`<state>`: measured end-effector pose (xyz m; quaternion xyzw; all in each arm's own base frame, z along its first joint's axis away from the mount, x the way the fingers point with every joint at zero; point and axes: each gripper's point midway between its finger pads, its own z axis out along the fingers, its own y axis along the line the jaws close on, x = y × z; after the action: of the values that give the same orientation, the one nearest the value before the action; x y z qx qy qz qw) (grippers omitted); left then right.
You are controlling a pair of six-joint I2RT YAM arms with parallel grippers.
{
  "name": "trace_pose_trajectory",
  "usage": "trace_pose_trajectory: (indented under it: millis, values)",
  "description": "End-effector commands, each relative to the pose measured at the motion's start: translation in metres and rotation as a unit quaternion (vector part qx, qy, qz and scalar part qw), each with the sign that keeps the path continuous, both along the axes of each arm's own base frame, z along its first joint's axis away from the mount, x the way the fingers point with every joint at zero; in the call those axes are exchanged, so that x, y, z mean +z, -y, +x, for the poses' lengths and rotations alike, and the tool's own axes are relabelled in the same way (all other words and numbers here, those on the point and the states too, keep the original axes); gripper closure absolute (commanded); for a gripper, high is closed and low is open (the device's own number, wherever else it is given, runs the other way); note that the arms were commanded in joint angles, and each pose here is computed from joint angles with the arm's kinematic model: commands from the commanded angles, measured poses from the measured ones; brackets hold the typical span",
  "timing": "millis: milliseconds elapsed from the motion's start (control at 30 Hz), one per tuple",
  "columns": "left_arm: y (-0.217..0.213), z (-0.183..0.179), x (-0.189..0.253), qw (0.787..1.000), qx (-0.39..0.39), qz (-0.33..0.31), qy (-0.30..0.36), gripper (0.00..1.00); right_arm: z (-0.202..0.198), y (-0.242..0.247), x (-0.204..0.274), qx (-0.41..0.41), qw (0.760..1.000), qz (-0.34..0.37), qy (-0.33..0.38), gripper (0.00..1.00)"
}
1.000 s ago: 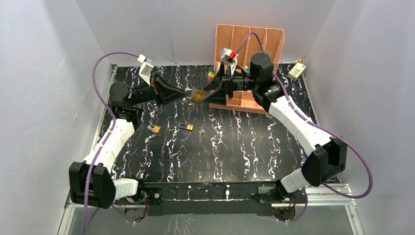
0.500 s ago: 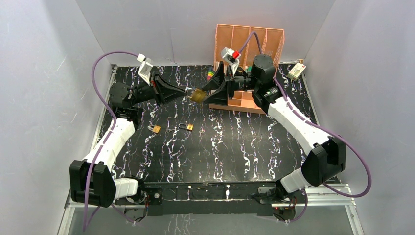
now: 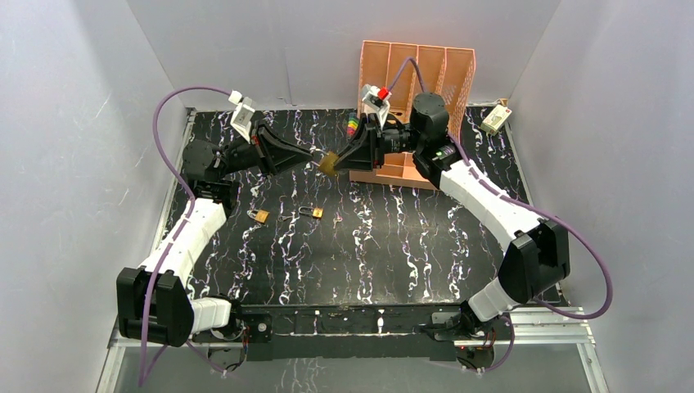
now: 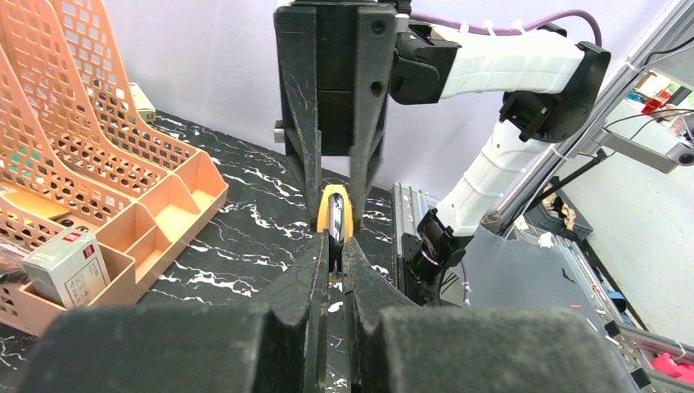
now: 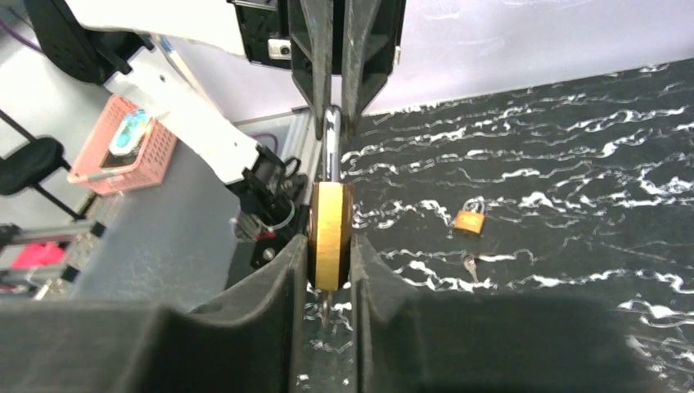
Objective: Lock with the key
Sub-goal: Lock the lock.
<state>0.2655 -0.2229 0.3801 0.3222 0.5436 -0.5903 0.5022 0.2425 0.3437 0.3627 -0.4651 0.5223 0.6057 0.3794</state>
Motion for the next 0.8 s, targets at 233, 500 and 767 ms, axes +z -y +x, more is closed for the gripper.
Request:
trace_pose_trajectory:
  millis: [233,500,767]
  values:
    - [-0.003,-0.004,0.024,0.998,0.022,-0.027,0.045,0.89,-0.008,0.001,0.029,0.015,0.999,0.014,0.044,1.00]
    - [-0.003,-0.008,0.026,0.999,0.012,-0.023,0.046,0.55,-0.009,0.002,0.033,0.009,0.999,0.009,0.048,1.00]
    - [-0.003,-0.010,0.025,0.999,0.011,-0.022,0.046,0.53,0.002,-0.001,0.034,-0.011,0.999,-0.015,0.040,1.00]
